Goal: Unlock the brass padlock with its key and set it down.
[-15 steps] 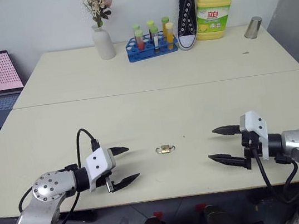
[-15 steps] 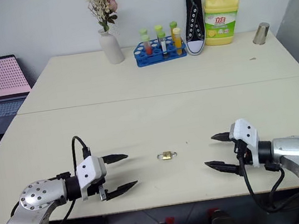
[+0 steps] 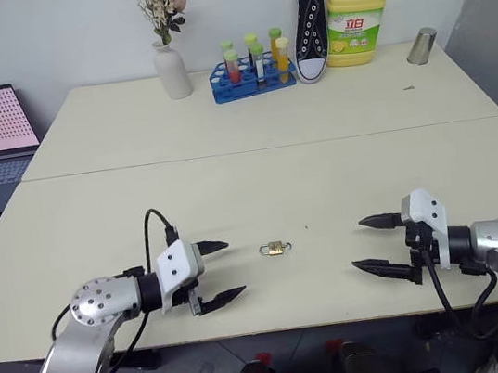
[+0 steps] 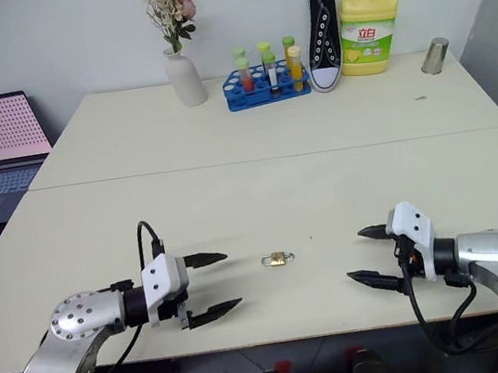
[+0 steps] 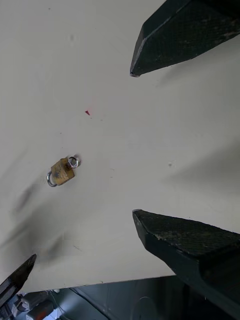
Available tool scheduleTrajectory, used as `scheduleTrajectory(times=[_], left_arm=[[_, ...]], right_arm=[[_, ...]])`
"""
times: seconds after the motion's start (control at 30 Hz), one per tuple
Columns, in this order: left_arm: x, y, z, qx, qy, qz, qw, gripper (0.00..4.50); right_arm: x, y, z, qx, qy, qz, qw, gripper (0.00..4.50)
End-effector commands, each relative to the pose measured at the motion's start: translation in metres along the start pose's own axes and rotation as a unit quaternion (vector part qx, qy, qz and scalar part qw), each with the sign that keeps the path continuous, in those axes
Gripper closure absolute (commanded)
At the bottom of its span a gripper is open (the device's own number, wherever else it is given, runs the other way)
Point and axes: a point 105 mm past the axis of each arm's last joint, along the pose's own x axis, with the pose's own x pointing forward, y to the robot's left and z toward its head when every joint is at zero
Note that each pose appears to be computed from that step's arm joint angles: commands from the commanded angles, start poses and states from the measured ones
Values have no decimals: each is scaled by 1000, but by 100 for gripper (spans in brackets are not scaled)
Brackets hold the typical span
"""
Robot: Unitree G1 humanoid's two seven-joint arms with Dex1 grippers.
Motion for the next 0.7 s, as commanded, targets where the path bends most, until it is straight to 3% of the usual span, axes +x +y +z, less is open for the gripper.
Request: scheduleTrajectory(times=[0.03, 0.27, 0.7], left_arm=[[5, 9, 3, 20, -6, 5, 1000, 0], [41, 13, -9, 49, 8, -27, 998, 0], [79, 19, -30, 59, 35, -65, 996, 0]], right_arm=[[-1, 7, 13, -4, -11, 2, 1000, 5], [3, 9, 11, 38, 29, -26, 999, 5], [4, 16, 21, 58, 30, -47, 997, 5]])
